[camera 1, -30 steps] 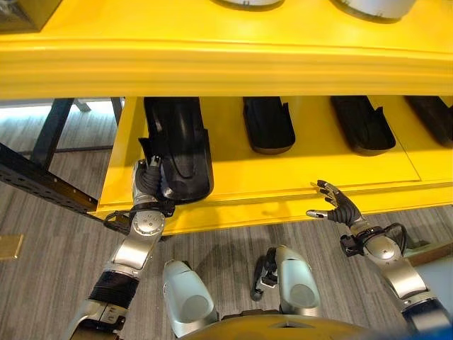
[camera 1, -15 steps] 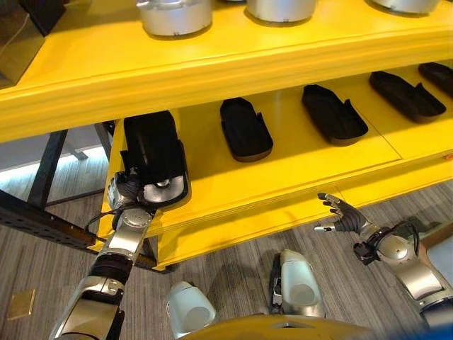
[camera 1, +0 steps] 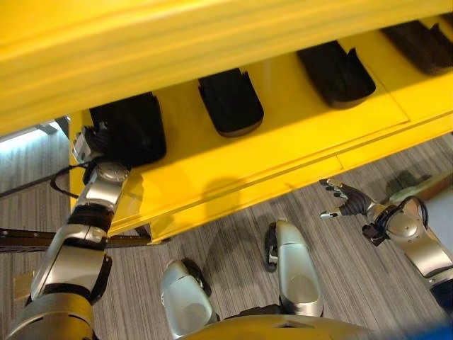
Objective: Move parts from the plastic box to the shelf.
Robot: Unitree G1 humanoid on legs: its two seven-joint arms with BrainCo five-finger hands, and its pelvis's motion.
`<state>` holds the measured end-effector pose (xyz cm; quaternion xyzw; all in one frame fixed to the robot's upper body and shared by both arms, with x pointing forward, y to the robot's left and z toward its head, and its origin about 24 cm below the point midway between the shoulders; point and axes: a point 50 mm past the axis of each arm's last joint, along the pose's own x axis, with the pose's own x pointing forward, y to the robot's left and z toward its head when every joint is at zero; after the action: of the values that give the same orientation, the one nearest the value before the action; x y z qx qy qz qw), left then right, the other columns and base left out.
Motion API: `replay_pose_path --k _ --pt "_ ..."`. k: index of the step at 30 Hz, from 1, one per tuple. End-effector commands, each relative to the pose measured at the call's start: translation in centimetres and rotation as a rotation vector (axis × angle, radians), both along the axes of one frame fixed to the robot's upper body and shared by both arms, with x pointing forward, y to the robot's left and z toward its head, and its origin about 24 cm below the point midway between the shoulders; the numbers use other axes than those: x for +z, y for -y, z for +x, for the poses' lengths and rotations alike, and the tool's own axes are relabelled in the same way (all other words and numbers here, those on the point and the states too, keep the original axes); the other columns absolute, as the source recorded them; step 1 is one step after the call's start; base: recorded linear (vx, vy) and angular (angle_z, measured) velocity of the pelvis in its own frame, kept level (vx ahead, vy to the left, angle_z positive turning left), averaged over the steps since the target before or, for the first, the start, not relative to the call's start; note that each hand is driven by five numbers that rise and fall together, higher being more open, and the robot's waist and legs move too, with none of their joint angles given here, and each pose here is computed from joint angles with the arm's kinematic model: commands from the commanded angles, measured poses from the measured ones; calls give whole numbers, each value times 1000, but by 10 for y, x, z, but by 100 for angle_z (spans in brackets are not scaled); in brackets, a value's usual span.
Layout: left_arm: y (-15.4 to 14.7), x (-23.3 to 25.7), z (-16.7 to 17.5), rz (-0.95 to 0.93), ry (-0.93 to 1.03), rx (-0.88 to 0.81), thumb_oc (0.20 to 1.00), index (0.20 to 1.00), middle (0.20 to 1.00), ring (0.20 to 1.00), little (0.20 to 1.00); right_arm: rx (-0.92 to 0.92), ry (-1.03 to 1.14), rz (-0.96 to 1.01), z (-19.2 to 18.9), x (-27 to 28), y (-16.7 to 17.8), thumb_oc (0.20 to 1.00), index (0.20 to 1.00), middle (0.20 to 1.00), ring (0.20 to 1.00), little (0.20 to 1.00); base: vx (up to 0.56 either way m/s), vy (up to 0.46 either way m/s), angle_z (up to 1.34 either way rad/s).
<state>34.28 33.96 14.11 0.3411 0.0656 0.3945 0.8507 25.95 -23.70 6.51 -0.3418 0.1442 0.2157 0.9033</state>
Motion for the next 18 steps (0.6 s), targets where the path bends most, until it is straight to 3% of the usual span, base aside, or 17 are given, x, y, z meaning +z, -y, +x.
replay_pose_path --k 1,10,18 --pt "-15 8 -9 31 9 46 200 200 200 200 200 5 31 22 0 7 0 1000 1000 1000 1000 1000 -47 25 7" --pt "-17 16 -3 -103 83 88 200 200 200 200 200 -15 77 68 5 14 -5 1000 1000 1000 1000 1000 -75 -19 2" --pt "-14 -8 -8 -51 8 63 200 200 200 200 200 -47 98 93 7 11 -8 1000 1000 1000 1000 1000 -69 -33 10"
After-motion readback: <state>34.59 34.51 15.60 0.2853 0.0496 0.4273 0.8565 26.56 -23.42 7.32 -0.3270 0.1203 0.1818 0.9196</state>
